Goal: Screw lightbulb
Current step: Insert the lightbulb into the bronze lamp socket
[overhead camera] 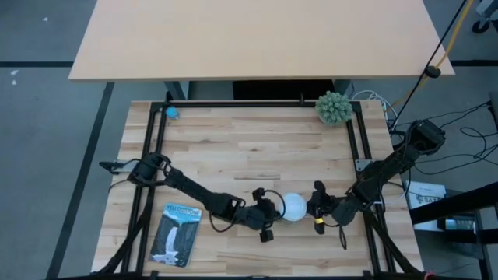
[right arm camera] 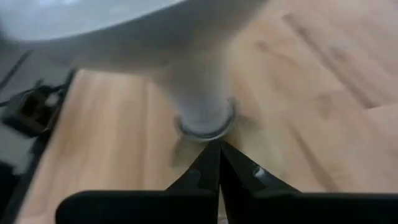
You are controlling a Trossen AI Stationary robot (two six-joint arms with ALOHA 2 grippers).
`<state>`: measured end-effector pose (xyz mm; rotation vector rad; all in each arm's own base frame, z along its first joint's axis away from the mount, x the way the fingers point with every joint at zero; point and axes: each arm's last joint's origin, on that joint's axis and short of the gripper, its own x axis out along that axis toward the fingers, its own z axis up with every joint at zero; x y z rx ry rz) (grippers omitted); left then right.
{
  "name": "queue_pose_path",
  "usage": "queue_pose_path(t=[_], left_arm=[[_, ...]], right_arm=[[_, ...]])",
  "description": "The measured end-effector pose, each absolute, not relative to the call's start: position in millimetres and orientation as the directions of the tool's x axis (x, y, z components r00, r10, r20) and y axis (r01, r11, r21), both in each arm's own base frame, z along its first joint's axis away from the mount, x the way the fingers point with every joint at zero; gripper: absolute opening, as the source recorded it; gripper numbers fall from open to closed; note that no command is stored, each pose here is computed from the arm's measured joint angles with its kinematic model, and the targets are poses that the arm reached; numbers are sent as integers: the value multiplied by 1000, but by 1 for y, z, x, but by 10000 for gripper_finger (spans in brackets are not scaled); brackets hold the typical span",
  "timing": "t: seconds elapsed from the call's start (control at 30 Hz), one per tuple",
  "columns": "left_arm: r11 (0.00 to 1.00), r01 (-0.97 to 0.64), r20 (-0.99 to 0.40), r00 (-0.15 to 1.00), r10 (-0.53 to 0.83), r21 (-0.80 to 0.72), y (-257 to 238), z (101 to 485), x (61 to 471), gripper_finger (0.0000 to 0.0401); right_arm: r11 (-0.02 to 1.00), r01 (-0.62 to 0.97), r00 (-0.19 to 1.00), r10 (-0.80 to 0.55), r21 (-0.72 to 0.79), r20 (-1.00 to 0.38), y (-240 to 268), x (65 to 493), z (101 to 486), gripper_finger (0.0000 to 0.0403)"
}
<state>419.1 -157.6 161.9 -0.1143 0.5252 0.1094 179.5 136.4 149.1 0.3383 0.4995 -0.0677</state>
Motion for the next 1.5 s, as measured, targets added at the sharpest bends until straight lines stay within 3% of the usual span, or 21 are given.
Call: queue_pose_path(t=[0.23, 0.83, 1.23, 1.5], left_arm=[[991, -77, -438, 899, 23, -105, -167, 169, 420, 0], [990, -70, -449, 893, 8, -121, -143, 169, 430, 0], [986, -151, -451, 887, 102, -73, -129, 168, 433, 0], [987, -141, -467, 880, 90, -74, -132, 166, 431, 0]], right_arm=[[949, 218, 910, -113, 229, -399, 133, 182, 154, 0], [946, 104, 924, 23, 308, -383, 139, 184, 159, 0], [929, 37, 912, 120, 368, -393, 143, 185, 160, 0], [935, 54, 900, 107, 351, -422, 142, 183, 157, 0]])
